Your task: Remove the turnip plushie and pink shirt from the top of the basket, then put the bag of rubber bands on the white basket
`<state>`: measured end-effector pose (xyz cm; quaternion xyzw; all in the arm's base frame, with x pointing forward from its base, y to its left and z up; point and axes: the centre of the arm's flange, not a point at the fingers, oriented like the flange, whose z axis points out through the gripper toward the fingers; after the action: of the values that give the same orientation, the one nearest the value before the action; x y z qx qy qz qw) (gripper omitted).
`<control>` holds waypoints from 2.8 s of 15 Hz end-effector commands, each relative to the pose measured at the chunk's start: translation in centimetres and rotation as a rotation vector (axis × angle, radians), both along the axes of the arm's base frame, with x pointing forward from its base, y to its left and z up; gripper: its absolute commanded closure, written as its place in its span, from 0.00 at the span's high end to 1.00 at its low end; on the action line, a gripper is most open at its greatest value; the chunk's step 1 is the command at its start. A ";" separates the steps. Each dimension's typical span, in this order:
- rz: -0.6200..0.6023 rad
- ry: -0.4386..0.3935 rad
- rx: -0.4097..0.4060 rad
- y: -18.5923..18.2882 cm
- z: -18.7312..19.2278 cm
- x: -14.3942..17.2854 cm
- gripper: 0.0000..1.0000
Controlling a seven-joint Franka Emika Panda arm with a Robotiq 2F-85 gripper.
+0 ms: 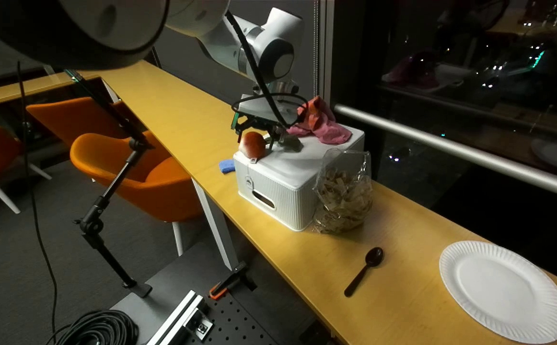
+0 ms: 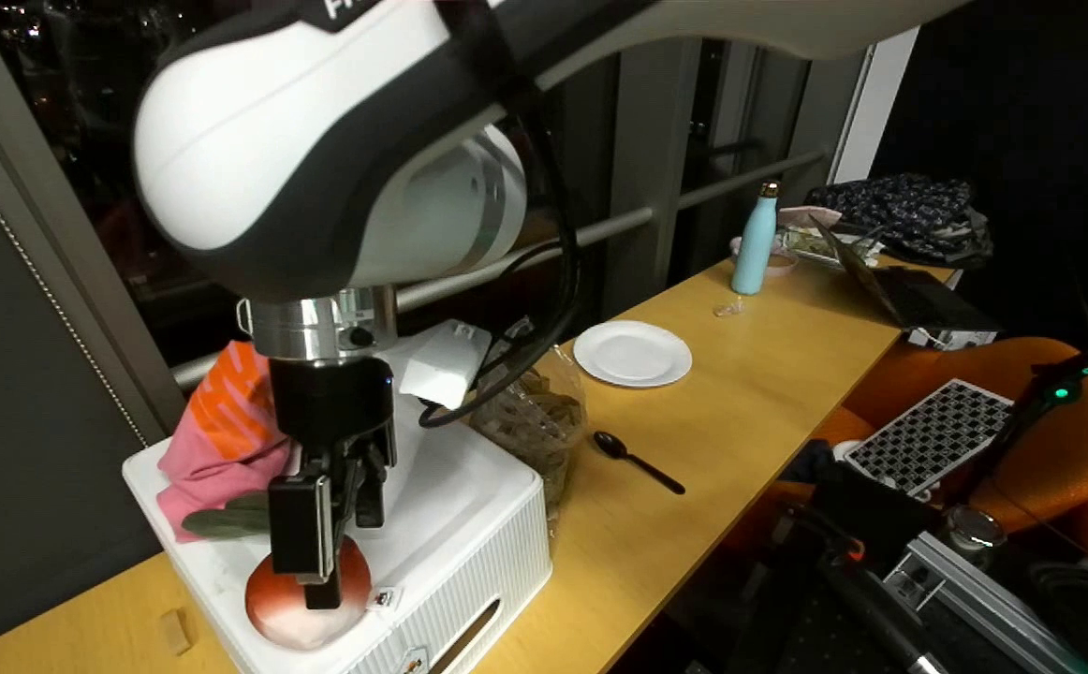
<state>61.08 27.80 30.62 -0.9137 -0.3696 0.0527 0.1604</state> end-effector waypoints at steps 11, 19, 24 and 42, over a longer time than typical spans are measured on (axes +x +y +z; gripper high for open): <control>0.012 0.050 -0.012 1.1 0.1 3.2 0.06; -0.094 -0.041 -0.058 -0.4 7.3 2.6 0.03; -0.207 -0.092 -0.104 -3.1 15.4 1.2 0.03; -0.868 -0.295 -0.501 -25.3 19.1 0.2 0.03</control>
<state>62.36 2.99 52.44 -0.9938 0.0003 -0.0728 -0.0845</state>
